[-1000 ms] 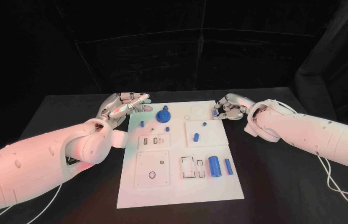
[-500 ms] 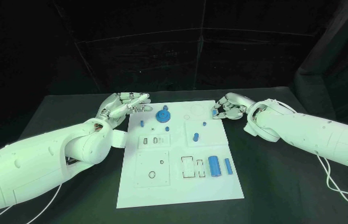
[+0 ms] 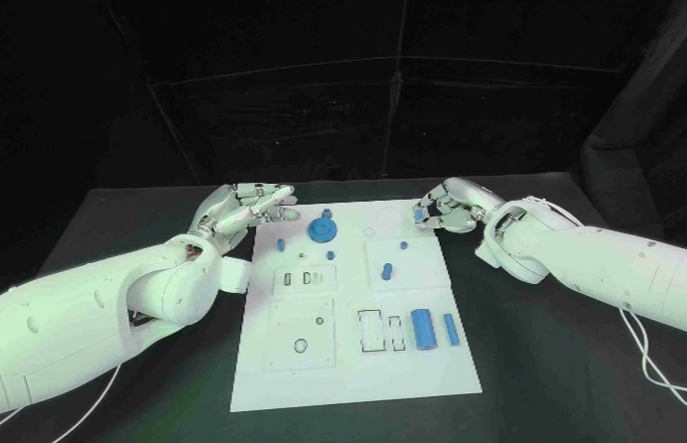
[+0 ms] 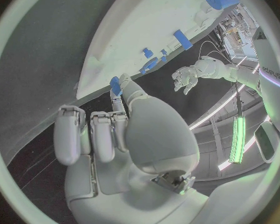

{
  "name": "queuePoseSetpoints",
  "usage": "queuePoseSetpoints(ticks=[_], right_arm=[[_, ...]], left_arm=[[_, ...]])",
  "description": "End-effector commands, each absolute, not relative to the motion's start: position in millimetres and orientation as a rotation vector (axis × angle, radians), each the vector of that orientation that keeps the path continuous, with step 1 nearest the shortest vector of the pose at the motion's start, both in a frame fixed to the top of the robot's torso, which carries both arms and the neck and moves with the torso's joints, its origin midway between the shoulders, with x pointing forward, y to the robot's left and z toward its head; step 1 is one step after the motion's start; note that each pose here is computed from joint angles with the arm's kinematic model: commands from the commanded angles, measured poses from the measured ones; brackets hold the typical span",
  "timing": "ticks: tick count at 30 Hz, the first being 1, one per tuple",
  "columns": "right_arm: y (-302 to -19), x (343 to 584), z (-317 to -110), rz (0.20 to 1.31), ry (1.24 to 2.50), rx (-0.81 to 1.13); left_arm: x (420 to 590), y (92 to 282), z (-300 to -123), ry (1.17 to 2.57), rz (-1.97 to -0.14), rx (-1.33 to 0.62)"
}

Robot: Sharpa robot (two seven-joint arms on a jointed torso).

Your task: Assemble the parts on the task board

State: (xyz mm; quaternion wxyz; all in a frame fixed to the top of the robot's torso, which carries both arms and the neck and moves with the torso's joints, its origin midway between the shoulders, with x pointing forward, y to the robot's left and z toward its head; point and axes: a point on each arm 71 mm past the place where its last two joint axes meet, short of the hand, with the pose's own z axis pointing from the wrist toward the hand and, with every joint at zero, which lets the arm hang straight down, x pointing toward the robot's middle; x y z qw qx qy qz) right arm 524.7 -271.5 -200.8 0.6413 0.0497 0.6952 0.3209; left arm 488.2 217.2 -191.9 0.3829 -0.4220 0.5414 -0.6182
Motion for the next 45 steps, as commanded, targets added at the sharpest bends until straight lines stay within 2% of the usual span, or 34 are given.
queuePoseSetpoints(ticks=[1,10,19,23,36,45], right_arm=[[-264.6,521.3,-193.5,0.708,1.526,0.146],[-205.4,499.9,-187.8,0.761,1.598,0.111],[-129.8,485.4,-186.6,0.814,1.643,-0.048],[-106.2,481.8,-189.1,0.811,1.660,-0.109],[-69.3,470.2,-212.2,0.795,1.724,-0.162],[-64.4,468.4,-220.0,0.781,1.735,-0.179]], left_arm=[[488.1,216.4,-190.6,1.379,-1.582,-1.069],[490.2,217.9,-191.4,1.375,-1.576,-1.072],[491.9,219.6,-191.8,1.367,-1.571,-1.081],[492.3,219.7,-191.7,1.365,-1.570,-1.081],[492.1,218.1,-191.1,1.365,-1.575,-1.084],[492.0,216.6,-191.1,1.367,-1.580,-1.083]])
